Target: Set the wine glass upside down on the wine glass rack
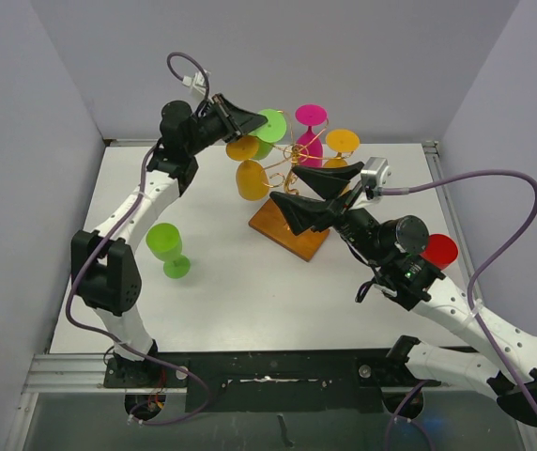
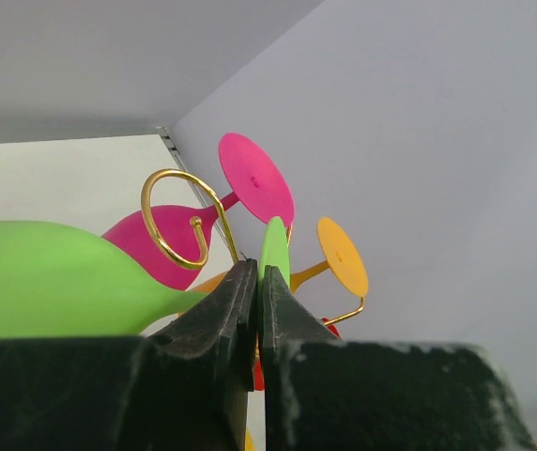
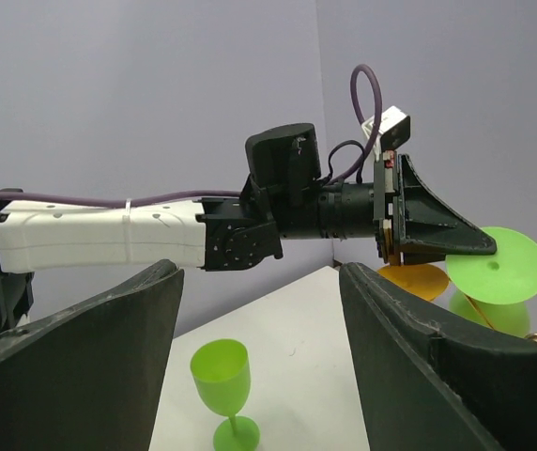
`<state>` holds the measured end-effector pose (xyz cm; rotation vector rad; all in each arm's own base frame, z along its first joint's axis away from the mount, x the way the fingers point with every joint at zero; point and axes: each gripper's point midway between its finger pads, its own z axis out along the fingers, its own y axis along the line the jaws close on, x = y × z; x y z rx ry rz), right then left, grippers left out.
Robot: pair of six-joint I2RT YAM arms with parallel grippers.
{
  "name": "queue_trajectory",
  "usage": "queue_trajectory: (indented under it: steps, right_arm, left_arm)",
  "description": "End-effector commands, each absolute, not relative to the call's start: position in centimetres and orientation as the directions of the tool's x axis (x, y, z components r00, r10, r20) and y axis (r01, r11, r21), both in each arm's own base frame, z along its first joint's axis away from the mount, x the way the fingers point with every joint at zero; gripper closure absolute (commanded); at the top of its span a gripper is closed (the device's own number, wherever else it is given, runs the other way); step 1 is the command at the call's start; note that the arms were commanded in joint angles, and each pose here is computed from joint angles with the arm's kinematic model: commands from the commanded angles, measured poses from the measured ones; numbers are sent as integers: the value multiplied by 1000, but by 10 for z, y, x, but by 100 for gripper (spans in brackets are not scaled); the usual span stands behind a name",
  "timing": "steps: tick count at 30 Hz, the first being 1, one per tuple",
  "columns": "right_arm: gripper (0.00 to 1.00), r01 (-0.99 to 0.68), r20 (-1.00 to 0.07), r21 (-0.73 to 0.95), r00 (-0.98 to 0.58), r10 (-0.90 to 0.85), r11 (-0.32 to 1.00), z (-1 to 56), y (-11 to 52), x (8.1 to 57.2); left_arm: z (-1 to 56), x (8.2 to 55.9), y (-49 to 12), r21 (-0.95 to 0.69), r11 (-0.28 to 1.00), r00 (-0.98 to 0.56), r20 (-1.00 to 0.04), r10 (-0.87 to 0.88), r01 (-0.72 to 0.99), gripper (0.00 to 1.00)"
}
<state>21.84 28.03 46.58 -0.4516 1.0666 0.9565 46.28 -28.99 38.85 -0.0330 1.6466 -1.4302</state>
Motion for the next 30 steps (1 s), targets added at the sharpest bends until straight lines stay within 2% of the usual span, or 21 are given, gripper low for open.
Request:
queue_trajectory:
  steps: [1,30]
  right_arm:
    - [32,-828,-850,127,192,490,546,486,266,212]
    - [32,-821,-839,132,205,504,555,492,253,205]
  left_arm:
    - [441,455,-295,-747,265,-506,-624,-596,609,100]
    - [437,495,-314,-787,303,-478,-580,-660,537,100]
